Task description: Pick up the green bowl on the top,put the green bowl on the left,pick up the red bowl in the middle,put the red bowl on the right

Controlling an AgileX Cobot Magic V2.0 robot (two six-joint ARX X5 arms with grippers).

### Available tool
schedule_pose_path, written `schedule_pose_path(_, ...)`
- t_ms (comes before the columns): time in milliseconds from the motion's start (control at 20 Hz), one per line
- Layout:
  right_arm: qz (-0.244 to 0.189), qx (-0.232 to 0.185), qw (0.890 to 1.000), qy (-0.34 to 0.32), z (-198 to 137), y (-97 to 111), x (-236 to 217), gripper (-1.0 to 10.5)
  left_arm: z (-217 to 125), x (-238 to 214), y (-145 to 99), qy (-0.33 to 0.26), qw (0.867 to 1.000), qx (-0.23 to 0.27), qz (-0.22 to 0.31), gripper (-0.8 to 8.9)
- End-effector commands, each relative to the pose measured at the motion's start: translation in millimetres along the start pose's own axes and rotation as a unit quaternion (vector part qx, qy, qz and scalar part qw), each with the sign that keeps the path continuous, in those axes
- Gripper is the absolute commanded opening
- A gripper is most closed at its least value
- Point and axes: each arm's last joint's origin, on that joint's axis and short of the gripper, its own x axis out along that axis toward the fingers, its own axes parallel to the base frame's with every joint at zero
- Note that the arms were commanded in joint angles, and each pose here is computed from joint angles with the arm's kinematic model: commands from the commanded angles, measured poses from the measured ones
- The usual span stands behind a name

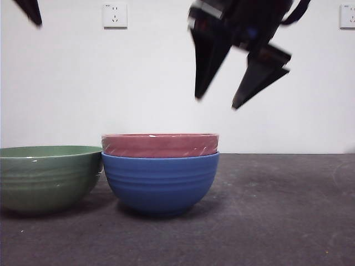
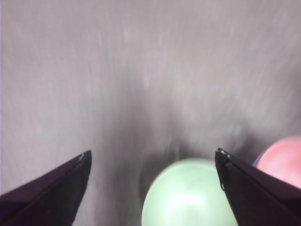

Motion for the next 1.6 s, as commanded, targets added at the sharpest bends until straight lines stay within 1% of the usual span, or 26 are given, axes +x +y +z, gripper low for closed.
schedule_pose_path(50, -0.005, -0.019, 0.999, 0.028, 0, 2, 24, 2.8, 5, -17, 0, -0.03, 0.999, -0.005, -0.009, 4.4)
schedule_pose_path(100, -0.003, -0.02, 0.999, 0.033, 1, 3, 33, 2.8, 6, -23, -1, -0.04, 0.999, -0.005, -0.017, 4.4)
schedule_pose_path(200, -0.004, -0.02, 0.999, 0.042, 1, 3, 45, 2.7, 6, -26, -2, -0.041, 0.999, -0.005, -0.028, 4.4)
schedule_pose_path(350, -0.004, -0.02, 0.998, 0.057, -1, 2, 57, 1.2, 5, -26, -2, -0.036, 0.999, -0.008, -0.029, 4.4)
schedule_pose_path(550, -0.004, -0.023, 0.999, 0.042, 2, 4, 56, 0.0, 5, -26, -2, -0.034, 0.999, -0.009, -0.028, 4.4)
schedule_pose_path(1000, -0.001, -0.025, 1.0, 0.012, 23, 6, 32, -0.1, 5, -24, -2, -0.031, 0.999, -0.009, -0.028, 4.4)
schedule_pose_path(1150, -0.002, -0.025, 1.0, -0.01, 28, 8, 7, -0.1, 5, -24, -2, -0.031, 0.999, -0.009, -0.028, 4.4)
schedule_pose_path(1300, -0.008, -0.019, 1.0, -0.021, 20, 4, -31, -0.1, 6, -24, -2, -0.036, 0.999, -0.009, -0.029, 4.4)
schedule_pose_path(1350, -0.015, -0.012, 1.0, -0.016, 13, 0, -47, -0.1, 6, -24, -2, -0.037, 0.999, -0.011, -0.029, 4.4)
schedule_pose_path(1400, -0.032, -0.004, 0.999, -0.007, 6, -5, -60, -0.1, 6, -24, -2, -0.038, 0.999, -0.011, -0.029, 4.4)
schedule_pose_path(1500, -0.095, 0.02, 0.995, 0.019, -11, -18, -84, -0.1, 6, -24, -2, -0.038, 0.999, -0.011, -0.029, 4.4)
schedule_pose_path(1600, -0.155, 0.064, 0.985, 0.032, -31, -33, -99, -0.1, 6, -24, -2, -0.038, 0.999, -0.011, -0.03, 4.4)
